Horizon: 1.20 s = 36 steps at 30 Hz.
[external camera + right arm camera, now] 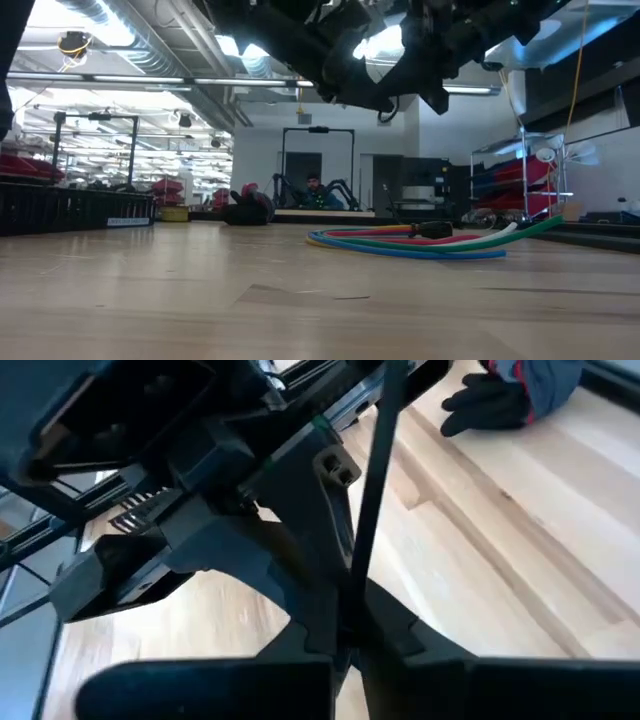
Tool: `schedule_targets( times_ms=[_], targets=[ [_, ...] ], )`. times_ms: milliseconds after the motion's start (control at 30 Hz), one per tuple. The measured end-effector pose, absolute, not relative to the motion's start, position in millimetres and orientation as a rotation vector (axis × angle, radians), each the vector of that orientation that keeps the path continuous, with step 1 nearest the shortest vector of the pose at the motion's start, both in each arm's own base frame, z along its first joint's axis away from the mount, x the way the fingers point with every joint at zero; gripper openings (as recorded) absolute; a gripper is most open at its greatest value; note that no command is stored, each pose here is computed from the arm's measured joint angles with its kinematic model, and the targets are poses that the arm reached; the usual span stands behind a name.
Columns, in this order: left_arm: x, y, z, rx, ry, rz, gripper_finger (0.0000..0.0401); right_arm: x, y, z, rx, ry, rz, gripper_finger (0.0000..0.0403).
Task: Ziptie cables
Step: Wrap the cable wires with the black zip tie
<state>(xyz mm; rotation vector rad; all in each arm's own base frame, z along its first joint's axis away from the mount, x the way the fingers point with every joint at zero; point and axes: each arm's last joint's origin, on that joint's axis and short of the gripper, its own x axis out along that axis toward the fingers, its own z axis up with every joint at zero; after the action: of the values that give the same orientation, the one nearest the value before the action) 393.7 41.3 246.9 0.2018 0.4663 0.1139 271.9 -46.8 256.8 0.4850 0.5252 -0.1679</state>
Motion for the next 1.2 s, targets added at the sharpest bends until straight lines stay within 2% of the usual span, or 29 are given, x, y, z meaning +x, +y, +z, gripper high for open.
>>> schedule_targets(
  times_ms=[100,200,367,533,733,933,1200],
  targets=[
    [392.8,44.8,246.1,0.173,0.479,0.125,0.0003,271.0,-47.1,254.9,0.482,0.543,-0.191,0.0025],
    [391.5,48.7,245.9,0.15,0.488,0.138,0.0017,268.2,-47.6,251.3,0.474,0.582,-0.237,0.0016],
    [385.8,56.3,256.4,0.074,0.472,0.176,0.0062,258.1,-48.8,245.9,0.455,0.688,-0.355,0.0011],
    [377.0,64.0,249.9,-0.012,0.571,0.107,0.011,245.0,-49.0,244.8,0.439,0.855,-0.481,0.0015],
    [386.5,70.4,207.8,-0.047,0.71,0.03,0.0143,232.4,-41.3,224.5,0.489,0.96,-0.603,0.0016],
    [399.9,67.3,171.7,-0.107,0.758,-0.008,0.0174,227.1,-28.8,208.2,0.526,1.007,-0.587,0.0016],
    [417.5,54.0,135.3,0.031,0.735,-0.053,0.0219,229.1,-18.4,207.5,0.526,0.985,-0.58,0.0016]
  ],
)
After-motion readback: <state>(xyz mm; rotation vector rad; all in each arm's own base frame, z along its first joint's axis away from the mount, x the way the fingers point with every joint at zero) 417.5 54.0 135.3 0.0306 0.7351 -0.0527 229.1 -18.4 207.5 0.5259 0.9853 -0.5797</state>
